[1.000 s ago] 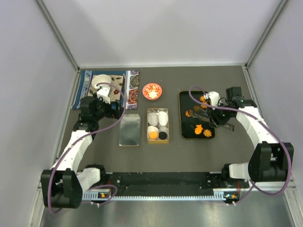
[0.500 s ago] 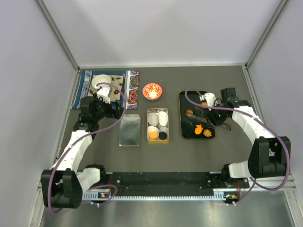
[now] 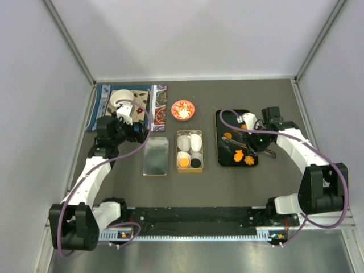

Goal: Pack the cookies

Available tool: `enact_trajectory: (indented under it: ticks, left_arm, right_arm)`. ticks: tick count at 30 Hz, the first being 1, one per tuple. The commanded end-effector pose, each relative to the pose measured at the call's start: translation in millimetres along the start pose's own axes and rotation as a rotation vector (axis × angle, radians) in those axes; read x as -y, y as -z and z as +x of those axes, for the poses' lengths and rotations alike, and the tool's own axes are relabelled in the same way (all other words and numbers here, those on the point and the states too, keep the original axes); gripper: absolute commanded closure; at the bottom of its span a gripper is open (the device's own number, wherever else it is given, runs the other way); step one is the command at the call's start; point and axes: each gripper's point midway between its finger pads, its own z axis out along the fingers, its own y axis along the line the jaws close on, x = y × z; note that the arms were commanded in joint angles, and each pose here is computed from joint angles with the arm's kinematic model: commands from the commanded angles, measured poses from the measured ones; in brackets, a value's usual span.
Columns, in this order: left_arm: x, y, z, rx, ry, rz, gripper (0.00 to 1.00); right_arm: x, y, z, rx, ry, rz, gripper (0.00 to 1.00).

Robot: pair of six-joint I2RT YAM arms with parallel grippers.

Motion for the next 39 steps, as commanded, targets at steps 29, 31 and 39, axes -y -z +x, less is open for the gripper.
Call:
enact_trajectory:
  ticks: [29,31,39]
  left_arm:
    - [2.0,-0.1,-10.0,0.027,-0.02,0.014,0.01]
    - [2.9,0.2,-10.8,0.029,-0.021,0.017,0.01]
    - [1.8,-0.6,-9.1,0.025,-0.02,0.015,0.01]
  right_arm:
    - [0.3,-6.5,-1.4,-0.017,0.067,0.081,0.61]
    - [0.5,-6.4,-1.3,-0.017,0.067,0.083,0.62]
    - [2.7,2.3,-10.5,0.016,0.064,0.101,0.73]
